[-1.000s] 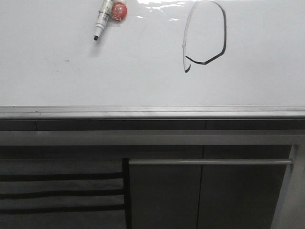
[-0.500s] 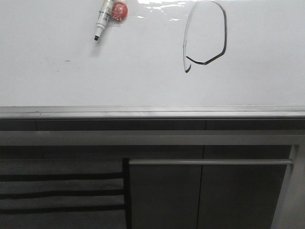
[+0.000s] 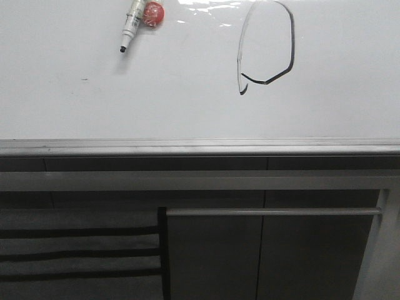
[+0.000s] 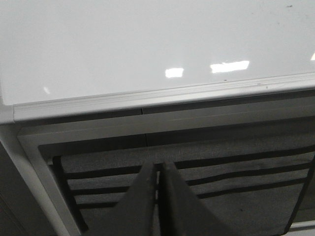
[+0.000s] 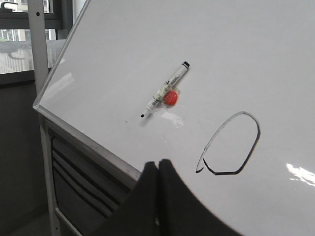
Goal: Write number 0 on whiteboard
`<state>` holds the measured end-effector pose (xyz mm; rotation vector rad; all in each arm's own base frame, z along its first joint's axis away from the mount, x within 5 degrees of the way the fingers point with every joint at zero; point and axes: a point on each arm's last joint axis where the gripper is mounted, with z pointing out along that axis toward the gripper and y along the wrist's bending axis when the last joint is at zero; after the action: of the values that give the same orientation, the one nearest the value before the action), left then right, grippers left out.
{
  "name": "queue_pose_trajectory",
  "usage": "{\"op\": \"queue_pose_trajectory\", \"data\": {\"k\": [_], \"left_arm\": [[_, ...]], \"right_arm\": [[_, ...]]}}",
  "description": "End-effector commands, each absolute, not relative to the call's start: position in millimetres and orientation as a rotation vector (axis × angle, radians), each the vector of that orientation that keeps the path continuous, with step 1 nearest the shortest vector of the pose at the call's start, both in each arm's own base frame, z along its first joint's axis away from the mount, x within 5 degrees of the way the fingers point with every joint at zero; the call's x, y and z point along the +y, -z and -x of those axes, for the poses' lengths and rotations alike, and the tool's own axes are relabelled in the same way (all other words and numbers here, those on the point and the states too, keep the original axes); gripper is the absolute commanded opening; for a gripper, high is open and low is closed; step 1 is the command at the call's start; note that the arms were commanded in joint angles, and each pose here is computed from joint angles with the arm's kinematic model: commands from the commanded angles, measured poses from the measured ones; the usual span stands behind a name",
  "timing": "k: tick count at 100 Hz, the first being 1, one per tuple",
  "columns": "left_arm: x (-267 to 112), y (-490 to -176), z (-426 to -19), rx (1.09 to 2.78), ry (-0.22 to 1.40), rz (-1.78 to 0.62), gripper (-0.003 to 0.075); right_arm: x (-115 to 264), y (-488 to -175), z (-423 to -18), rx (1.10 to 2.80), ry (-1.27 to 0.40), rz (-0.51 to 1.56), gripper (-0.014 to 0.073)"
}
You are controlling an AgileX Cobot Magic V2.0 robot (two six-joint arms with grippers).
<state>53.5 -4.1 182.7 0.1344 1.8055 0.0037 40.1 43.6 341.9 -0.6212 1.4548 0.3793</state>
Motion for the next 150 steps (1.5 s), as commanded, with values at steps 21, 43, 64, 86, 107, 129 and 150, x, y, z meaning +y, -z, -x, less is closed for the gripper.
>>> {"op": "queue_pose_trajectory", "data": {"k": [21, 43, 64, 86, 107, 129, 150], "left_arm": [[-4.3, -177.7, -53.6, 1.763, 0.008, -0.118, -0.002], [-4.3, -177.7, -53.6, 1.763, 0.008, -0.118, -0.002], [-4.3, -177.7, -53.6, 1.763, 0.008, -0.118, -0.002], [-4.3, -177.7, -53.6, 1.763, 0.008, -0.118, -0.002], [-4.3, -177.7, -53.6, 1.763, 0.008, -0.118, -0.002], [-4.3, -177.8, -53.6, 1.761, 0.007, -0.118, -0.002], [-4.3, -177.8, -53.6, 1.762, 0.009, -0.117, -0.002]], "right_arm": [[40.8, -353.1, -41.3, 1.411, -0.366, 0.565, -0.0069], [41.0, -351.6, -41.8, 1.416, -0.366, 0.566, -0.0069], [26.0, -322.0, -61.2, 1.428, -0.07, 0.499, -0.0069], [18.2, -252.5, -66.5, 1.531, -0.107, 0.318, -0.0069], [13.7, -194.7, -59.9, 1.609, -0.082, 0.294, -0.0069], [6.4, -178.8, -53.3, 1.767, -0.035, 0.265, -0.0069], [6.7, -179.8, -53.2, 1.754, -0.04, 0.263, -0.0069]]}}
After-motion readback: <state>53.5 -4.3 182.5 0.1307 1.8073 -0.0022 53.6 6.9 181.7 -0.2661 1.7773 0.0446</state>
